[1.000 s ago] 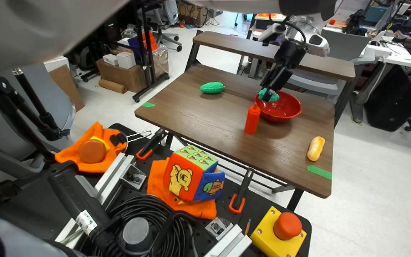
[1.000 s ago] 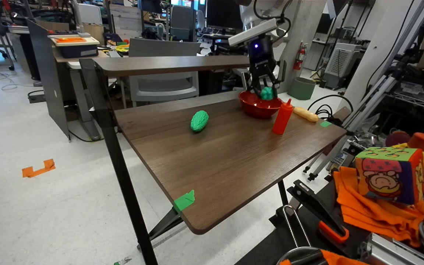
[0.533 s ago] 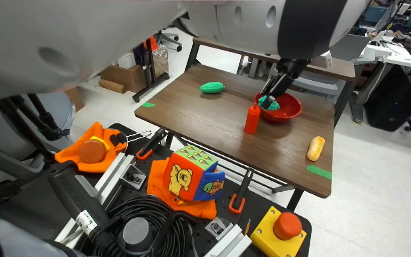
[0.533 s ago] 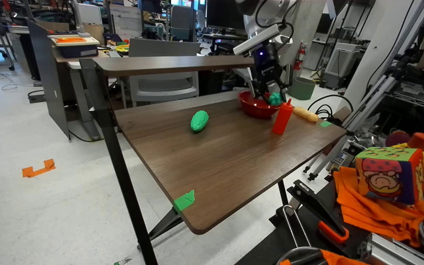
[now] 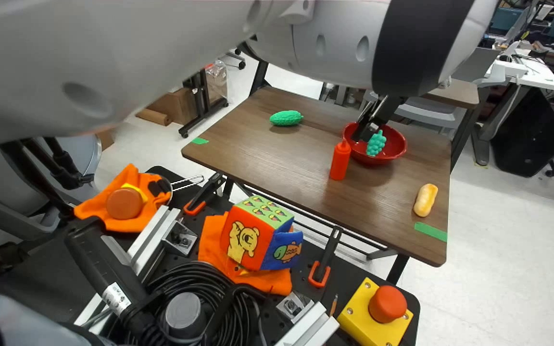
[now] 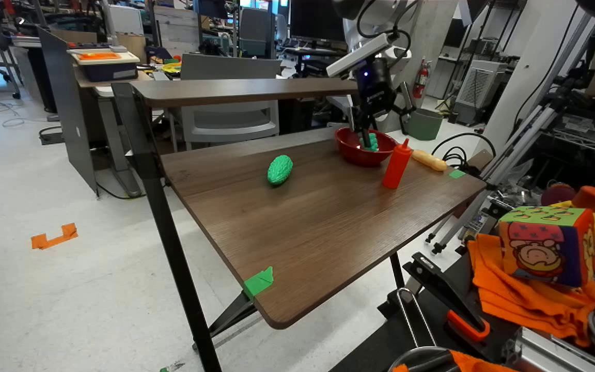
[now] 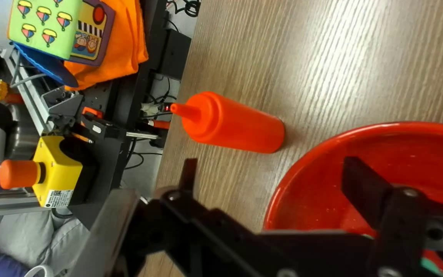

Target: Put the toy grapes in the bowl

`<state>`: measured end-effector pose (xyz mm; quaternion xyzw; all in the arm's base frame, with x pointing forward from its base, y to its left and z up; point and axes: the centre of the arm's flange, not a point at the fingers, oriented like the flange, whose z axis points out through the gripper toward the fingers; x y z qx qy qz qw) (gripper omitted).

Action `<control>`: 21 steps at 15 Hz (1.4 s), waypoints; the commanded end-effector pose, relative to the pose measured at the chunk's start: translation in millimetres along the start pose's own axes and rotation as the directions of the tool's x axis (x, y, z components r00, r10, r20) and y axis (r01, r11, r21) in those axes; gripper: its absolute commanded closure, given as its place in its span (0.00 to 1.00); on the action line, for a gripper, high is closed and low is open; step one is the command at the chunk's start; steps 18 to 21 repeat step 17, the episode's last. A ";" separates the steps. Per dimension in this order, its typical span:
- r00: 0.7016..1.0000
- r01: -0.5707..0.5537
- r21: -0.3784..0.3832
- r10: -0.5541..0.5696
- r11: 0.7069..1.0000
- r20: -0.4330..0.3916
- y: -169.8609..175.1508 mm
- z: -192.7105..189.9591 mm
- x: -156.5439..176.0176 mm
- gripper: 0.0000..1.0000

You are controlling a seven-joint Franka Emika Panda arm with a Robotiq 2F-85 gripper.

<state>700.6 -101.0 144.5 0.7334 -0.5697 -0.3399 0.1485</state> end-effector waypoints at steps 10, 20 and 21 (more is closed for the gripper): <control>0.963 0.268 0.150 -0.262 0.952 -0.058 45.4 -76.9 -74.4 0.00; 0.960 0.278 0.178 -0.266 0.944 -0.087 37.5 -102.5 -75.4 0.00; 0.960 0.278 0.178 -0.266 0.944 -0.087 37.5 -102.5 -75.4 0.00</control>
